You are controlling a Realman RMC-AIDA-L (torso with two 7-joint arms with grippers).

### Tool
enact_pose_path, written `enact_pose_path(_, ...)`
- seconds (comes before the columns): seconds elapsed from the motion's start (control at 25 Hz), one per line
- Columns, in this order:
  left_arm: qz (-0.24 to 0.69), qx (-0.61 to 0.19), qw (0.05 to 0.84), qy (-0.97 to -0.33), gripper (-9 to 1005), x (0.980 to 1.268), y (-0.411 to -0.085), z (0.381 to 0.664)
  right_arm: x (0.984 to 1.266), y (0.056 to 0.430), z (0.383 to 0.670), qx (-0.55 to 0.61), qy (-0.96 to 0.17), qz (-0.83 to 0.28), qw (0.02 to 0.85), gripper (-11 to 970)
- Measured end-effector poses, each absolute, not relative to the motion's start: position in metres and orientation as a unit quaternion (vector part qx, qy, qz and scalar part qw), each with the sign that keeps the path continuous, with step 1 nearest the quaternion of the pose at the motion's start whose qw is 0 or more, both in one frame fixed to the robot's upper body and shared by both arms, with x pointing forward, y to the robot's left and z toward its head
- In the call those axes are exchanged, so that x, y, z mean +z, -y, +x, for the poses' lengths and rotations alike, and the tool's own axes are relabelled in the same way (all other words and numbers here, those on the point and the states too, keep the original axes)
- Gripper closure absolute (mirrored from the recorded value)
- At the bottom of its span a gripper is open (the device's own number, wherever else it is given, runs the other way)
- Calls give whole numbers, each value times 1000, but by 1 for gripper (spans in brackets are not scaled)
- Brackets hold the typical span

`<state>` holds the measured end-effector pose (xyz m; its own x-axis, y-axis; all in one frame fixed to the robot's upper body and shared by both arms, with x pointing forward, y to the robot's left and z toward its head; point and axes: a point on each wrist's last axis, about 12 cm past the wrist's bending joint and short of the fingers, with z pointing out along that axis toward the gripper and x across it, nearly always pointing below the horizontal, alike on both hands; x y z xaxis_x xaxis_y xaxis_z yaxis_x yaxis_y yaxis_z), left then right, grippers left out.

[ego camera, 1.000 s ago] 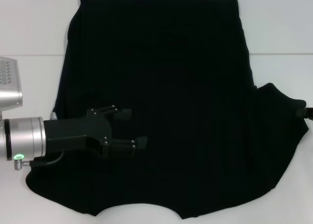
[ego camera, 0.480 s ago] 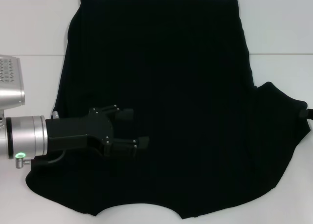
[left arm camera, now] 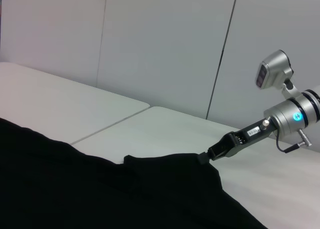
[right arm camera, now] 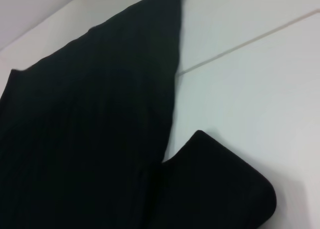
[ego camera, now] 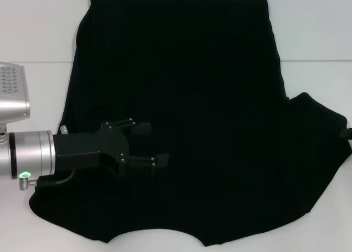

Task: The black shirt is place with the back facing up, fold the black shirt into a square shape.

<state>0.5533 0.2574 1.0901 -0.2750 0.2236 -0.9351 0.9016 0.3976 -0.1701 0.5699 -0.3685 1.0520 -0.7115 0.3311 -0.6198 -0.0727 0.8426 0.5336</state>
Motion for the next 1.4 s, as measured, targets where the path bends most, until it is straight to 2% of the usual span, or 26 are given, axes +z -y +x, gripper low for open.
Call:
enact_pose_path(0.48,401,-377,450,-703,60,1091,-257,554,1047,372,563,272,-882,90,375,911)
enact_pose_path(0.8,401,-378,450,-702,63,1091,-256,554,1054,365,572,284,-875,86,383,905)
enact_pose_path(1.08,400,-377,452,-703,63,1091,-257,554,1070,332,595,324,-861,44,389,900)
enact_pose_path(1.4,399,-377,452,-704,64,1091,-257,554,1078,279,607,349,-870,-71,340,894)
